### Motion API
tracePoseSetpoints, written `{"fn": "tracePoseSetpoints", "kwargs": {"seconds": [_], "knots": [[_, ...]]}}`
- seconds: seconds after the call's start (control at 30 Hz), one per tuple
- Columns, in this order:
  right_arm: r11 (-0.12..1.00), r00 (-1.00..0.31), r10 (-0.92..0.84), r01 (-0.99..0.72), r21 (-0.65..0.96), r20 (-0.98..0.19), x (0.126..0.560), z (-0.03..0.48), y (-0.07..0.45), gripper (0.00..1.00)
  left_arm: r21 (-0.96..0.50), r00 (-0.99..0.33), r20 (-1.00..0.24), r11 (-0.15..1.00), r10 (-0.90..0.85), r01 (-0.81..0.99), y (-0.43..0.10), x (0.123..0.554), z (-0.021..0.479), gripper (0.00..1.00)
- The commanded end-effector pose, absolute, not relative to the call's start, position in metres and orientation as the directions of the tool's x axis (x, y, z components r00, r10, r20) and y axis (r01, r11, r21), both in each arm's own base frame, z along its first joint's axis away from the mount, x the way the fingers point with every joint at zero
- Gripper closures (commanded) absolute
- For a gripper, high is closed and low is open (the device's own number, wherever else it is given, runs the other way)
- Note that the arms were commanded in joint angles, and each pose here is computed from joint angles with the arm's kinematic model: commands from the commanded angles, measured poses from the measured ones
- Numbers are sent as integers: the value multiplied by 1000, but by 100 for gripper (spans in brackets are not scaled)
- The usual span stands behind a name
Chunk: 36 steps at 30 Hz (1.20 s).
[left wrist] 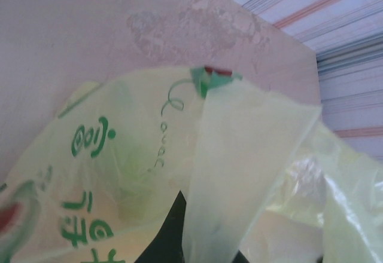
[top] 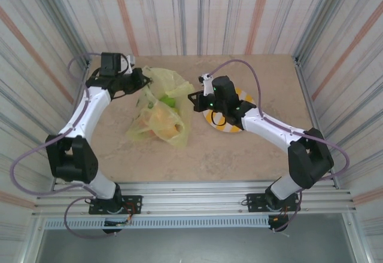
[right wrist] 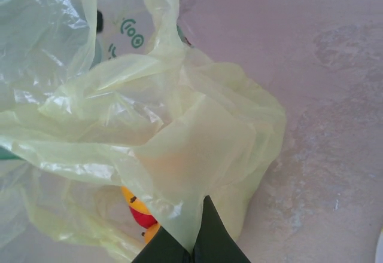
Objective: Place the fruits into the plastic bag
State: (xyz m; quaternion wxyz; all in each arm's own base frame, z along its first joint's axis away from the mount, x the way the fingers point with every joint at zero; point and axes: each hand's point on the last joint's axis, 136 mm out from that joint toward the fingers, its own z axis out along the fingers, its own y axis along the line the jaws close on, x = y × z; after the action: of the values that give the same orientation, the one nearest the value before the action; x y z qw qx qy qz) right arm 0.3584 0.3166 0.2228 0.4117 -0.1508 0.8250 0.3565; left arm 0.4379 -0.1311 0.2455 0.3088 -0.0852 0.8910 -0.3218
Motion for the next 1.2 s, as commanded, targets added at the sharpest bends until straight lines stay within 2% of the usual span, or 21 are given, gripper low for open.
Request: {"fn": "tracePoseSetpoints", "kwargs": {"seconds": [0.0,0.13,0.27,0.4,0.53,0.67,0.93,1.17], "knots": [[710,-592,148,-494,502,-792,361,240,306,100,-591,-794,-509,806,-332,42,-133,456,248,97],[733,-583,183,-456,505,-792,361,238,294,100,-568,-786,-533,821,-315,57,-132,467,257,88],[739,-586,197,-438,512,-786,360,234,290,100,-531,-761,-580,843,-292,82,-124,455,270,66],[742,-596,196,-430,515,-779,362,229,291,100,-518,-739,-604,852,-298,80,-111,425,279,31],[743,-606,195,-421,520,-771,365,223,291,100,-498,-718,-628,864,-299,76,-96,385,283,16],[745,-613,198,-413,524,-765,369,219,292,100,-466,-712,-644,882,-280,74,-86,332,272,14],[752,-617,195,-405,521,-762,376,216,291,100,-482,-776,-574,874,-261,63,-95,233,210,17],[762,-614,209,-386,520,-762,382,217,282,100,-511,-827,-512,856,-233,76,-120,204,172,20]]}}
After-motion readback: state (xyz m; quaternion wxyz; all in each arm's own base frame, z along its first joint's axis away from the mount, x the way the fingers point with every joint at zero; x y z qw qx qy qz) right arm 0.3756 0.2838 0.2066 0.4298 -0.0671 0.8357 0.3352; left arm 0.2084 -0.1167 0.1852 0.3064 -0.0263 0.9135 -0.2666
